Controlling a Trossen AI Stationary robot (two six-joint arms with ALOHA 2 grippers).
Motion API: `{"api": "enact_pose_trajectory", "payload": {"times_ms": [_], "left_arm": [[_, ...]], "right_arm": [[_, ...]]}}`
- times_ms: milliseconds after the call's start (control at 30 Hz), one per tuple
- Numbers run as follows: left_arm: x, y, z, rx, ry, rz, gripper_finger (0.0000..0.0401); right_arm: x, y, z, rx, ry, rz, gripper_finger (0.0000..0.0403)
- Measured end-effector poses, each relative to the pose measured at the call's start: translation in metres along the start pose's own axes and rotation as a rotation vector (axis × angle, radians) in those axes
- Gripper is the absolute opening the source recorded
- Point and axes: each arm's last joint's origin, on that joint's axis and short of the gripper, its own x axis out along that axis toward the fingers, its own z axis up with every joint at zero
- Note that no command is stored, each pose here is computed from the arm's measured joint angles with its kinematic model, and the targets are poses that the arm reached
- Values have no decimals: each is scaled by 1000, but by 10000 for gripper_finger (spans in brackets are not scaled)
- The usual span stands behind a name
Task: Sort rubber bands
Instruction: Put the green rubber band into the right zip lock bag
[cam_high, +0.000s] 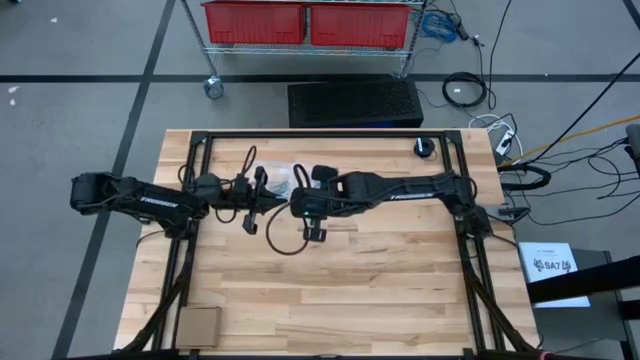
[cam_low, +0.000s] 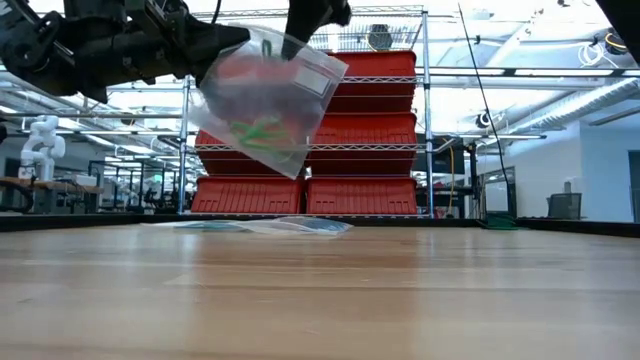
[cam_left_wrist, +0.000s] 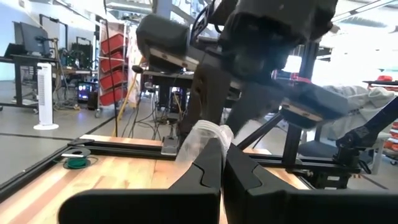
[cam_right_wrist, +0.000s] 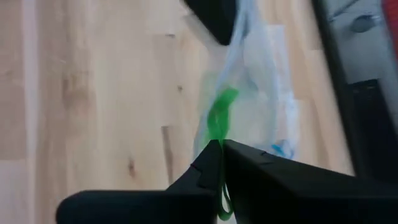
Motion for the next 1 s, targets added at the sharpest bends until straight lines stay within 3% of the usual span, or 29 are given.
{"api": "enact_pose_trajectory", "payload": {"times_ms": [200,333,467,567,767,900,1000], "left_arm": [[0,0,-2,-4,16,0,0],[0,1,-4,-11,41,4,0],[0,1,-6,-7,59,7,0],[0,1,-8,-5,77,10,0],[5,1,-15,21,221,22,0],[15,-7,-19,82,357,49,0],[21,-19,-21,118,448,31,0]], "right_arm": [[-2,2,0,9,-5,28,86],[-21,2,-2,29,-3,37,142],[-43,2,-5,56,31,41,165],[-54,7,-15,53,99,38,145],[-47,49,-45,2,263,11,14],[-26,86,-74,2,335,-12,3],[-8,110,-100,50,310,16,1]]}}
